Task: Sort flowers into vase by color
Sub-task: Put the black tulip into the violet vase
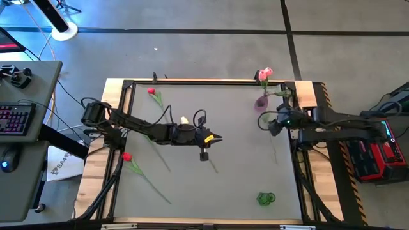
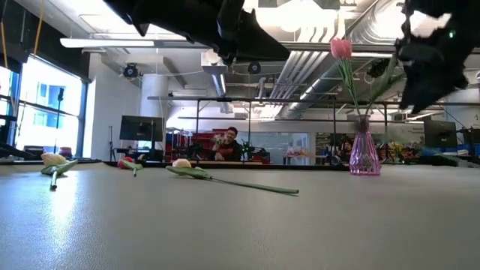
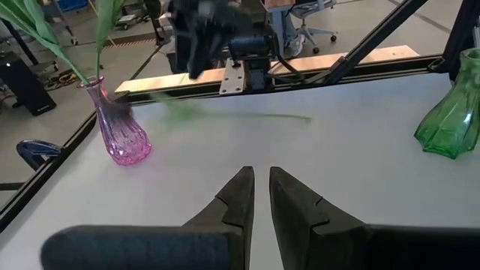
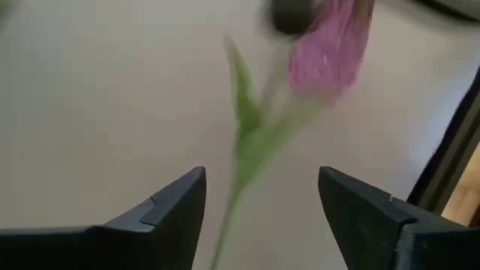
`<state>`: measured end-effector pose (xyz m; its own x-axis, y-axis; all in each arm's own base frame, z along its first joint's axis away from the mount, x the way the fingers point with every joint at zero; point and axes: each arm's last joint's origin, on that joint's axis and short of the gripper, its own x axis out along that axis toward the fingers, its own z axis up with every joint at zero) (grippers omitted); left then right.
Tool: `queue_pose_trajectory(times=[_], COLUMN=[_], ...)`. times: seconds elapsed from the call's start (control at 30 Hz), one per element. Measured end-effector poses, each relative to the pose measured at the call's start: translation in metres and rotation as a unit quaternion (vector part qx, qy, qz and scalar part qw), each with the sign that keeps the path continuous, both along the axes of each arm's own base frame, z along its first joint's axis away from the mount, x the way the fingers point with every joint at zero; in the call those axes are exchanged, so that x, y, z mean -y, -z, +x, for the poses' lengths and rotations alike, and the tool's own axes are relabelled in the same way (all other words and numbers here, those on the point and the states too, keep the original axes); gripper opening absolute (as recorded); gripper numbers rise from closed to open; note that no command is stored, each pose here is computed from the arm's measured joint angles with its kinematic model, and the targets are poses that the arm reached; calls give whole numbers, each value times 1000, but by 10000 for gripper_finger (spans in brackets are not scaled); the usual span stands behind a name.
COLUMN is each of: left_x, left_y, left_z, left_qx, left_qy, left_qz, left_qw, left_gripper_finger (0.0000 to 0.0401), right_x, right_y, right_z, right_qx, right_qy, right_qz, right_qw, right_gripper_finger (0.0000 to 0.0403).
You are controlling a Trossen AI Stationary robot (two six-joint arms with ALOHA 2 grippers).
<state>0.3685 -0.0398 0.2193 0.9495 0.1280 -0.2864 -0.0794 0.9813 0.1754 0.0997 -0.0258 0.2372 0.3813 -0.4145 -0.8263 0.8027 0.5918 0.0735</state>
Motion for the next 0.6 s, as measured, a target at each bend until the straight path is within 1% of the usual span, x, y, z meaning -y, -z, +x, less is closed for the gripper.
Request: queue_pose_trajectory(times=[0.1, 0.3, 0.43, 0.53, 0.6], left_x=[0, 0, 0, 0, 0], left_y=[0, 0, 0, 0, 0], left_z=[0, 0, 0, 0, 0], left_qx=[0, 0, 0, 0, 0], left_qy=[0, 0, 0, 0, 0], left_qz=[0, 0, 0, 0, 0], left_qw=[1000, 1000, 1000, 1000, 1000], left_gripper_finger=[30, 30, 30, 30, 30], right_x=[-1, -5, -7, -6, -6], right_y=[19, 51, 68, 71, 73], right_z=[2, 7, 11, 16, 17], right_qx=[-2, 17, 39, 66, 64], right_qy=[2, -41, -58, -66, -64], right_qz=[27, 105, 126, 125, 120], right_qw=[1000, 993, 990, 988, 989], right_gripper_finger=[250, 239, 229, 220, 211])
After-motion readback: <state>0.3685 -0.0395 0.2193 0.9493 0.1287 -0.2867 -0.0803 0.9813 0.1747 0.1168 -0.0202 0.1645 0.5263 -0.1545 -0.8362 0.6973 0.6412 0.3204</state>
